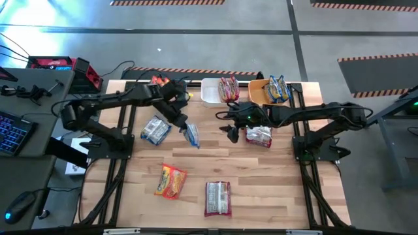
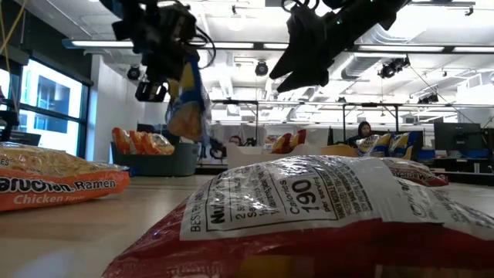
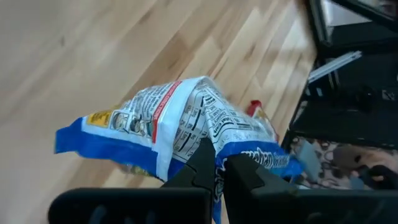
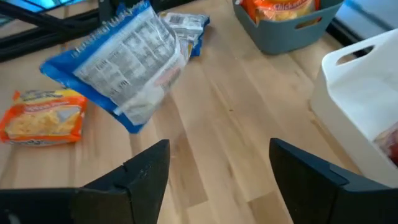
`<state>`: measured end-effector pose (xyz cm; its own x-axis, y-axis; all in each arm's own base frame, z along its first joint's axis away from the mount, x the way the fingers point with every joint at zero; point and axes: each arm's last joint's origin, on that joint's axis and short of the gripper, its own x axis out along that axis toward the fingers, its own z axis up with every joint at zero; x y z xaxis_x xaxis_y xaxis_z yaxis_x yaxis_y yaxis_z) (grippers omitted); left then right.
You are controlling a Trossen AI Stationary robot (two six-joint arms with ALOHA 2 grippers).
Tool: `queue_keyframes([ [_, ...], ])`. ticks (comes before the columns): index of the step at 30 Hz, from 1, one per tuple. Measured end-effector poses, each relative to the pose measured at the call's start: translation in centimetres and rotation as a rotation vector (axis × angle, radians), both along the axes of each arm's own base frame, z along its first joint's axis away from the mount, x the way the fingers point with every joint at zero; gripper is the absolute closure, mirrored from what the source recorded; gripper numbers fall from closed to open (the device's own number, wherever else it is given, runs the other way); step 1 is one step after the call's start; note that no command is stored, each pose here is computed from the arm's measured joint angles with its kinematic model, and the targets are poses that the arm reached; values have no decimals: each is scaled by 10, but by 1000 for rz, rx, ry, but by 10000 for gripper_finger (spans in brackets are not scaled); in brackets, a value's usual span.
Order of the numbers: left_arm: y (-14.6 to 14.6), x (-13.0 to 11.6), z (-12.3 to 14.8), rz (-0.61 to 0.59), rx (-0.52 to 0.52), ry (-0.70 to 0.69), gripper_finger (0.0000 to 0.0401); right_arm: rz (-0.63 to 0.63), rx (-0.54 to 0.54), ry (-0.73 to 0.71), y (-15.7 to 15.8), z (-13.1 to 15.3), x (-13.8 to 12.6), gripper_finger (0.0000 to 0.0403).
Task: Sort Maruchan noodles
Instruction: Put the top right blue noodle pack into the yellow bin
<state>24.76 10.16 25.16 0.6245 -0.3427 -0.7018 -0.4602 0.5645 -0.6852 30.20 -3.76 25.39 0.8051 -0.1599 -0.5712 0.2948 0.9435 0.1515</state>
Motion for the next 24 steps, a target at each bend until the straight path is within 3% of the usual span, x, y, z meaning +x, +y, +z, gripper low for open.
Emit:
queue_keyframes([
  [6,12,18,-18,11,-148,180,397,3,29,52,1,-4,-3,147],
  [11,19,41,-32,-55,-222,186,396,3,30,66,1,-5,-4,147],
  [18,18,62,-22,-204,-123,63,396,63,-14,40,1,-5,0,138],
  [24,18,67,-17,-167,-97,65,396,145,41,3,3,-17,22,108],
])
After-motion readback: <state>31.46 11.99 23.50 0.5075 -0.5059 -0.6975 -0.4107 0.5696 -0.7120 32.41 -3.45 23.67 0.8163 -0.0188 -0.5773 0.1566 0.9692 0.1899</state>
